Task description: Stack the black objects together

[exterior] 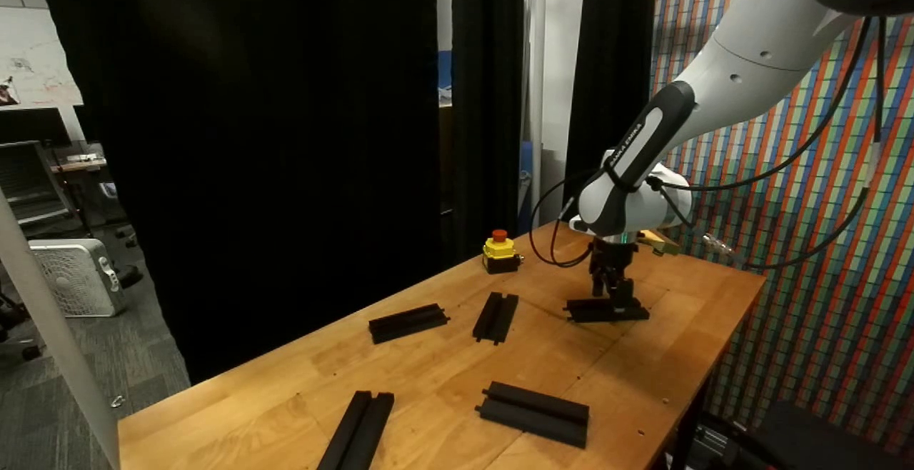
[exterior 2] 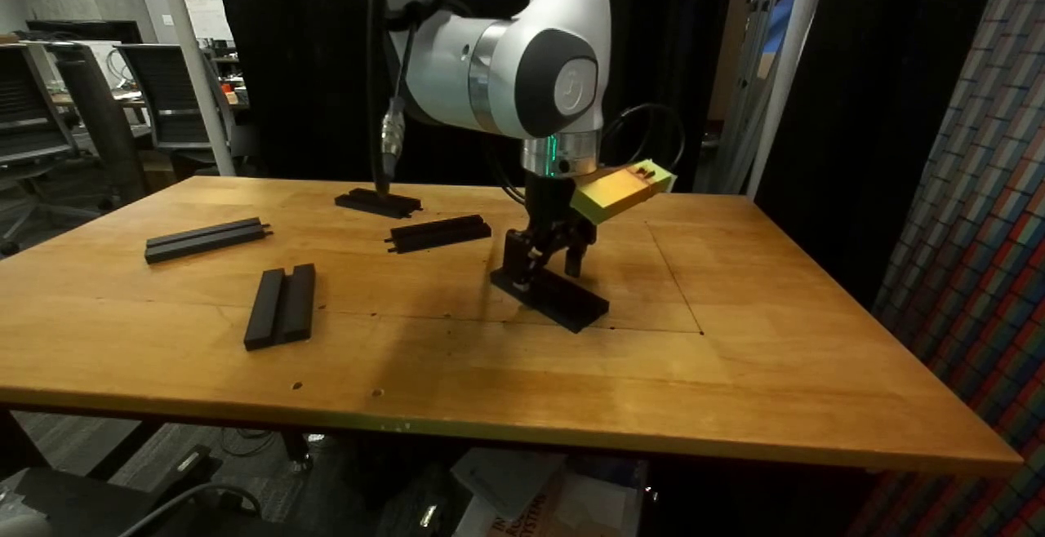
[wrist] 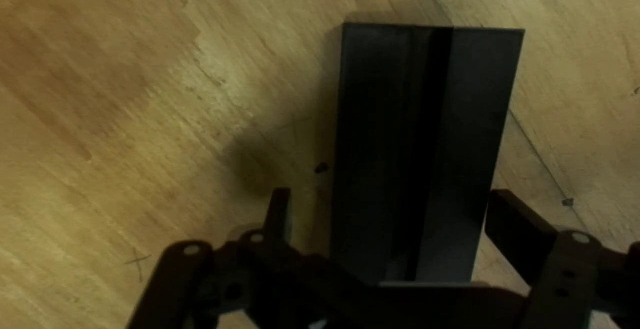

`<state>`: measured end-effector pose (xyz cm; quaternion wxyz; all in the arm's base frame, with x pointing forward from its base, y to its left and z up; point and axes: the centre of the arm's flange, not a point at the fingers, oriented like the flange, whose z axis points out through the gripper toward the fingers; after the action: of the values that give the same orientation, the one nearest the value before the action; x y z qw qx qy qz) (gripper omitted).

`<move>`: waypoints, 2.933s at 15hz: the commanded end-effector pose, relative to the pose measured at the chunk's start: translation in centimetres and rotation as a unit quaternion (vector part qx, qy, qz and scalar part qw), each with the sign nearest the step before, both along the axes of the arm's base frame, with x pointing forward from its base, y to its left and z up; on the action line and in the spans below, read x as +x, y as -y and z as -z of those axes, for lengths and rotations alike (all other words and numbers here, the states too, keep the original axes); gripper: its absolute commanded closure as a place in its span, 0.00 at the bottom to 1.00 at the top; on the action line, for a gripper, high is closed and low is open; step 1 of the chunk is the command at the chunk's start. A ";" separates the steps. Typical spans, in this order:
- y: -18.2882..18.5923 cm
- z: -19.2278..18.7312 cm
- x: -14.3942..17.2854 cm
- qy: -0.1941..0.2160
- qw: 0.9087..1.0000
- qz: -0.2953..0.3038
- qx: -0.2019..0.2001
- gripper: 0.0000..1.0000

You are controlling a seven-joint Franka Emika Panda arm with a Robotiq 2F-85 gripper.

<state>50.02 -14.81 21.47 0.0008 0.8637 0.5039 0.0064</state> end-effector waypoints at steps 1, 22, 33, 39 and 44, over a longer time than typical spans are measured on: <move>0.0 0.2 0.9 0.010 1.000 0.001 0.001 0.25; -9.1 1.4 2.0 -0.003 0.974 -0.227 0.002 0.55; -12.8 1.8 2.0 -0.009 0.949 -0.315 0.004 0.26; -16.3 0.9 2.8 -0.020 0.935 -0.353 -0.012 0.00; -19.5 -0.6 3.4 -0.039 0.921 -0.384 -0.050 0.00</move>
<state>52.64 2.77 20.86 0.0097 0.6118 0.7904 -0.0302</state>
